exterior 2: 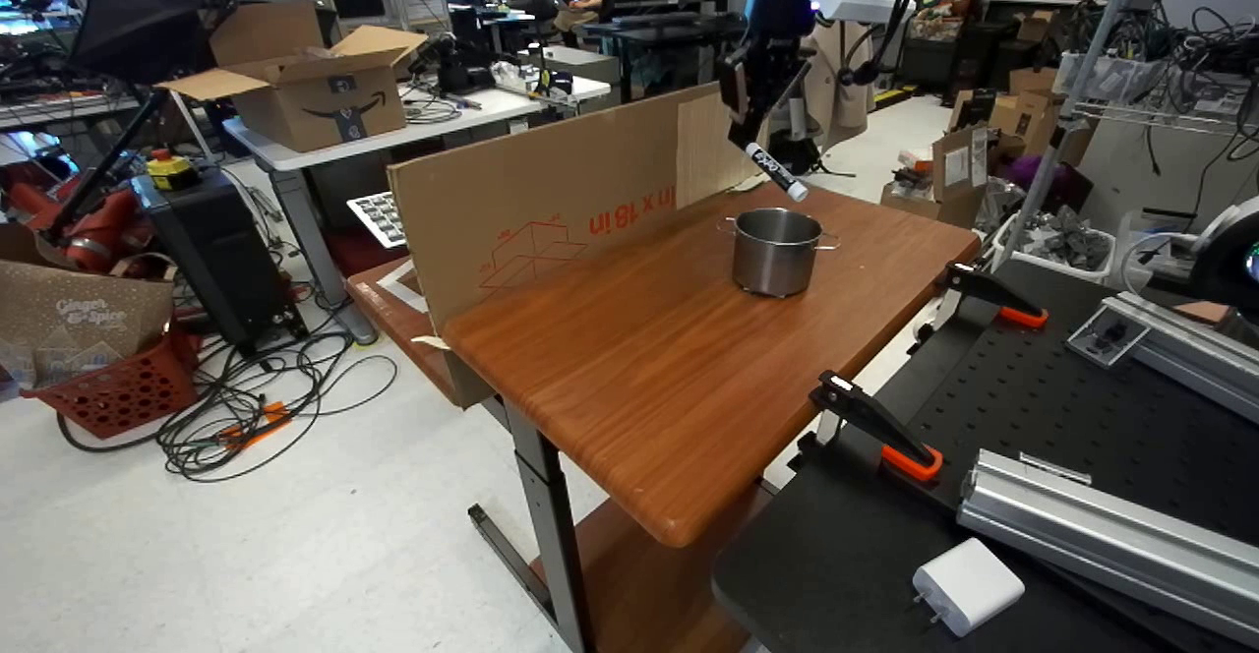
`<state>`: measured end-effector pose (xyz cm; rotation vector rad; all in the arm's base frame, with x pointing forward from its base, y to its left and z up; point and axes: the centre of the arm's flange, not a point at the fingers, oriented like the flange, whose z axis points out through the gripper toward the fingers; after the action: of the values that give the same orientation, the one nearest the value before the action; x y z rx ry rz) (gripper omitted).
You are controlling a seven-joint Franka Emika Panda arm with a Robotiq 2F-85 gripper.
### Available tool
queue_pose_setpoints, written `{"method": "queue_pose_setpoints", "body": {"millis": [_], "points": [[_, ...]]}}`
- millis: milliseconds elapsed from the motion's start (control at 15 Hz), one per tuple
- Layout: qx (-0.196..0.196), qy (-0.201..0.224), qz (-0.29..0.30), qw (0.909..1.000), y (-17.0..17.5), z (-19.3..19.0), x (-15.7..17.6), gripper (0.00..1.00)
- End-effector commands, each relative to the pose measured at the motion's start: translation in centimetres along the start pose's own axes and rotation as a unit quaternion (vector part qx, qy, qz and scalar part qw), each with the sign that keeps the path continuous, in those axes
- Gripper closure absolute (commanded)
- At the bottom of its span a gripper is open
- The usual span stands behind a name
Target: Put the marker in the pot
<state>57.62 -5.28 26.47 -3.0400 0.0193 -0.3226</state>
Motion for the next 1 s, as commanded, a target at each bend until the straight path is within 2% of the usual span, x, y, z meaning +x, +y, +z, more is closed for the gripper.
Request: {"method": "queue_pose_setpoints", "body": {"millis": [0, 400, 933], "points": [[0.011, 0.019, -0.024, 0.9995, -1.0, -0.3, -1.1, 0.95], [0.016, 0.016, -0.048, 0.9986, -3.4, 0.5, -1.2, 0.95], [0.016, -0.004, -0.062, 0.9979, -3.9, 2.0, -1.8, 0.95]]}}
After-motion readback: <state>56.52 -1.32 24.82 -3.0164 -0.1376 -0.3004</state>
